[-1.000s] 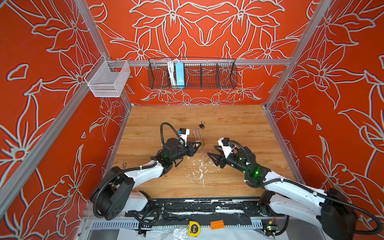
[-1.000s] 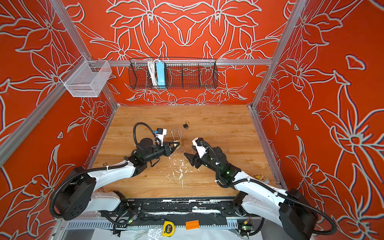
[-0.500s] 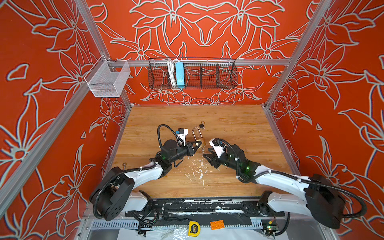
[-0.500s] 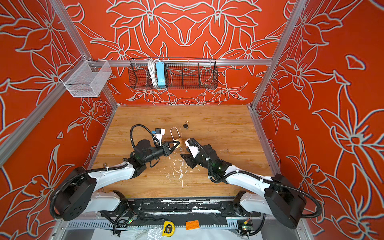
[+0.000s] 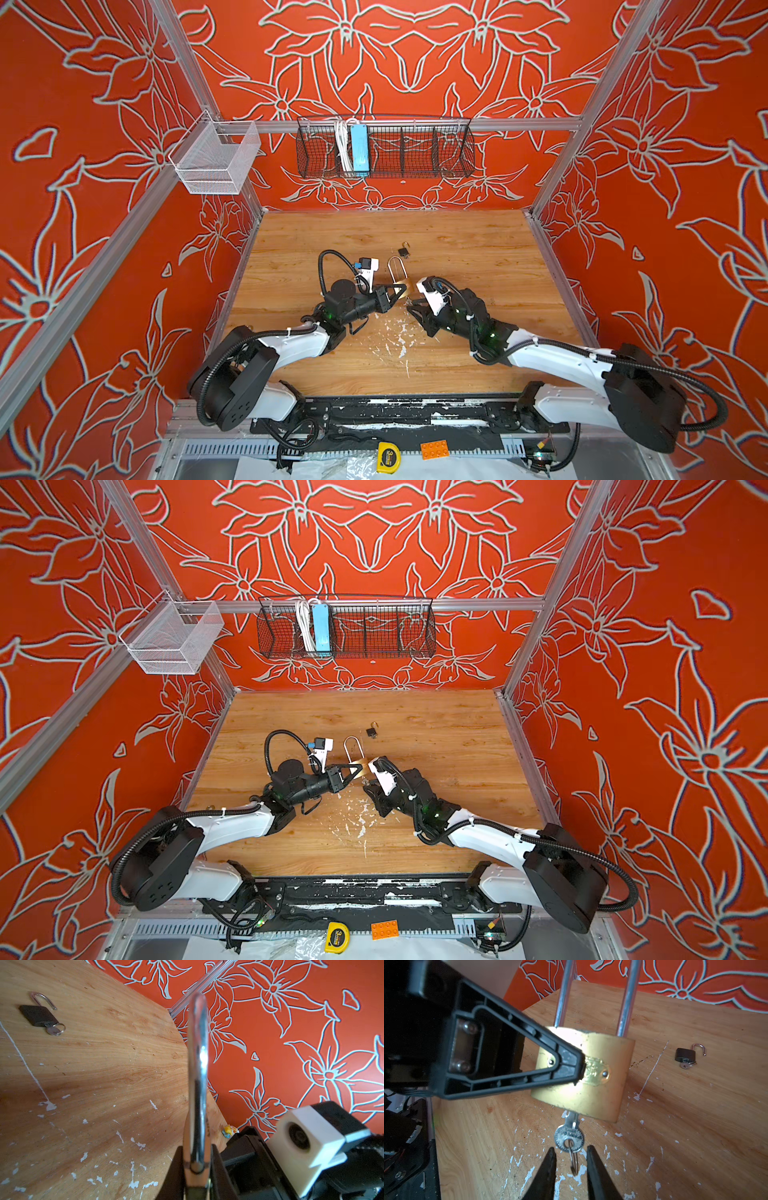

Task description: Unlock with the key

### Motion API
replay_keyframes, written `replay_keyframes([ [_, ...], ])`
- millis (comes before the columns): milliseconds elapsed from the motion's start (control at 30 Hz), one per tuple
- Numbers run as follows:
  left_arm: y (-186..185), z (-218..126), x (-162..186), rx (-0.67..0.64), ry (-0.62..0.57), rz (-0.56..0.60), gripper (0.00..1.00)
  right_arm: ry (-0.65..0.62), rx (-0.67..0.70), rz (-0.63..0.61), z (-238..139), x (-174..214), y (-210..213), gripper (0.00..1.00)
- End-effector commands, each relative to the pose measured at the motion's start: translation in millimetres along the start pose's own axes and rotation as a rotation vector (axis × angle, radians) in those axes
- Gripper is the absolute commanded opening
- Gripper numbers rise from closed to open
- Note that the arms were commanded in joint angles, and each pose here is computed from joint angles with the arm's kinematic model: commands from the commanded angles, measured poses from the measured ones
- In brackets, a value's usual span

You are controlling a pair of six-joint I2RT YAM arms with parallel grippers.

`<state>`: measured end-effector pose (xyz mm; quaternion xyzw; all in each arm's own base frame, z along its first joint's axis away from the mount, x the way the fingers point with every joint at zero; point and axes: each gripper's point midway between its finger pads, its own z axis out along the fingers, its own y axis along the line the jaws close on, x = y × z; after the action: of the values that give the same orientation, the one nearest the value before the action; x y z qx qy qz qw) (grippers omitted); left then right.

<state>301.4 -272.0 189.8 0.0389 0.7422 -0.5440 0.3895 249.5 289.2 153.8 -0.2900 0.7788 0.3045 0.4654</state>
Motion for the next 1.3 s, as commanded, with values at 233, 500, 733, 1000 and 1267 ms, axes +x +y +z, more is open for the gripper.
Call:
replay_keyframes([
  [233,-33.6,-1.5,-25.6,0.123,-0.076,0.054,0.00,-0.035,0.012,-0.008,4.2,-19.4,1.2,0.18],
  [500,-32.2,-1.5,-25.5,0.117,-0.078,0.052,0.00,-0.022,-0.013,-0.004,7.5,-16.8,5.7,0.21],
  [733,-31.7,1.2,-24.1,0.126,-0.068,0.035,0.00,-0.026,0.022,0.002,7.9,-18.3,-0.6,0.20],
  [1000,-29.1,5.5,-20.8,0.134,-0.051,0.010,0.00,-0.056,0.049,0.000,4.4,-23.2,-4.8,0.10],
  [1267,-25.0,13.1,-14.6,0.141,-0.018,-0.016,0.00,-0.106,0.082,-0.009,-2.0,-30.7,-10.1,0.06],
])
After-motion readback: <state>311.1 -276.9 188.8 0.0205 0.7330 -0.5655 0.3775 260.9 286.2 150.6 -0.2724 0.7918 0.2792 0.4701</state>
